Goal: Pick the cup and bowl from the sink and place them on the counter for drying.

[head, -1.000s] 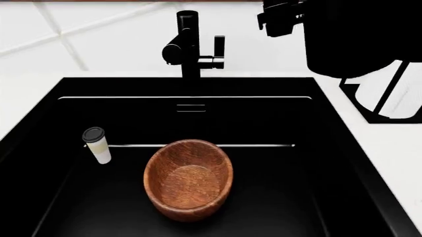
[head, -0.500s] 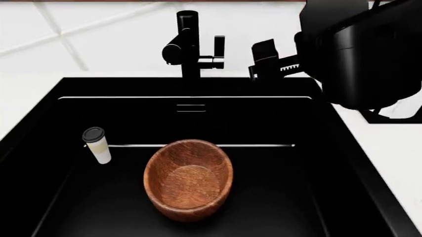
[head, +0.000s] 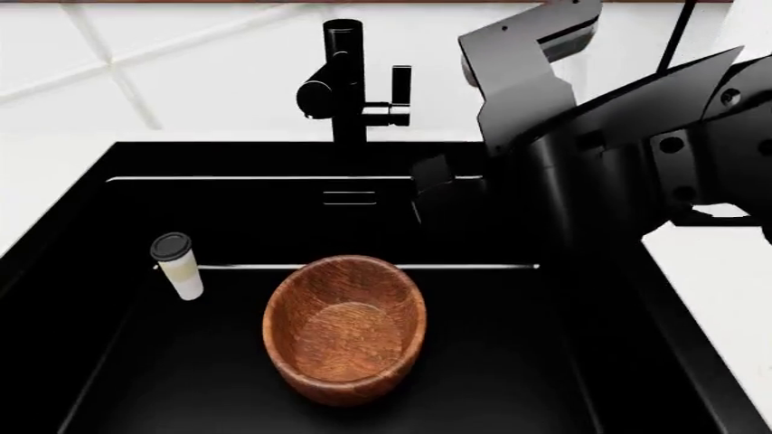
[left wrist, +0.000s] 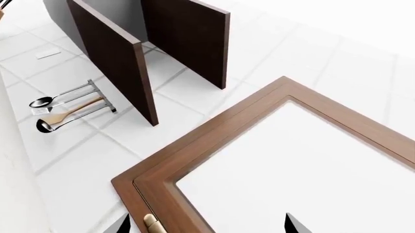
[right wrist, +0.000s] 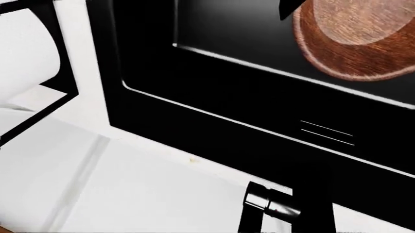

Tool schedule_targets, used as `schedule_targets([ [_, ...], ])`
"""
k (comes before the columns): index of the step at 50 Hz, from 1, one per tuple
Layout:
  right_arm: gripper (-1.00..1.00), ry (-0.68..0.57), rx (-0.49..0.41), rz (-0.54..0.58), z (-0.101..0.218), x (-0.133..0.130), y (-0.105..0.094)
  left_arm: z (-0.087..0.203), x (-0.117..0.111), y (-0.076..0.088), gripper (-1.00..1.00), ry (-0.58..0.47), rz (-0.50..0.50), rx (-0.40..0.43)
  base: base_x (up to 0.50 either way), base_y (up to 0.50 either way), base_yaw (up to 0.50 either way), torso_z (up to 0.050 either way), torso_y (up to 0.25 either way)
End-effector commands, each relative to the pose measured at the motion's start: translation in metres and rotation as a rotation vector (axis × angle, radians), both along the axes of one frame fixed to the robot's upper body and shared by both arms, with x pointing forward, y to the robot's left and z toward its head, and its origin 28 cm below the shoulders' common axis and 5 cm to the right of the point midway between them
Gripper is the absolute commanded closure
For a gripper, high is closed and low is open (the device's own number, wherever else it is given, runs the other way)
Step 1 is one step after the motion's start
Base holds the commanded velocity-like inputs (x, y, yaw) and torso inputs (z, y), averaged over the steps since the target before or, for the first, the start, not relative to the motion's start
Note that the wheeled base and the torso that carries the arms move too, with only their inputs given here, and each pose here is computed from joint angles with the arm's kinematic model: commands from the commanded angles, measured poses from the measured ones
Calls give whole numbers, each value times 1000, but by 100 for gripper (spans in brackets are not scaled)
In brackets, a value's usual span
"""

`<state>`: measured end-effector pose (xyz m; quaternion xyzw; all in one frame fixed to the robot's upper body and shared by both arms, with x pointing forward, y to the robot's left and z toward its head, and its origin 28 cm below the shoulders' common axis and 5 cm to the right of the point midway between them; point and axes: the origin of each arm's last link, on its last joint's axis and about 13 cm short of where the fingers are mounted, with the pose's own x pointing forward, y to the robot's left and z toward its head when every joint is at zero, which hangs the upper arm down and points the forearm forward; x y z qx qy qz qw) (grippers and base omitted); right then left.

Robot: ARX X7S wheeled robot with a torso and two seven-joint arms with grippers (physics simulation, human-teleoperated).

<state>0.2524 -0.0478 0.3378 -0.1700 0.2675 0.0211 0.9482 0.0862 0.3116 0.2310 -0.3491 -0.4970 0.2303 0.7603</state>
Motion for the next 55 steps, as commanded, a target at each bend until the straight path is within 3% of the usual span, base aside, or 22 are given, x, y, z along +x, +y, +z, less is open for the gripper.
schedule_targets([
  [1,-100,55,6,64,-17,3,10,0,0,0,-100,0,0,0,0,0,0,0,0],
  [21,-100,117,77,158,-50,16,25,0,1,0,-100,2,-1,2,0,0,0,0,0],
  [55,-100,239,102,145,-112,42,35,0,1,0,-100,3,0,-2,0,0,0,0,0],
])
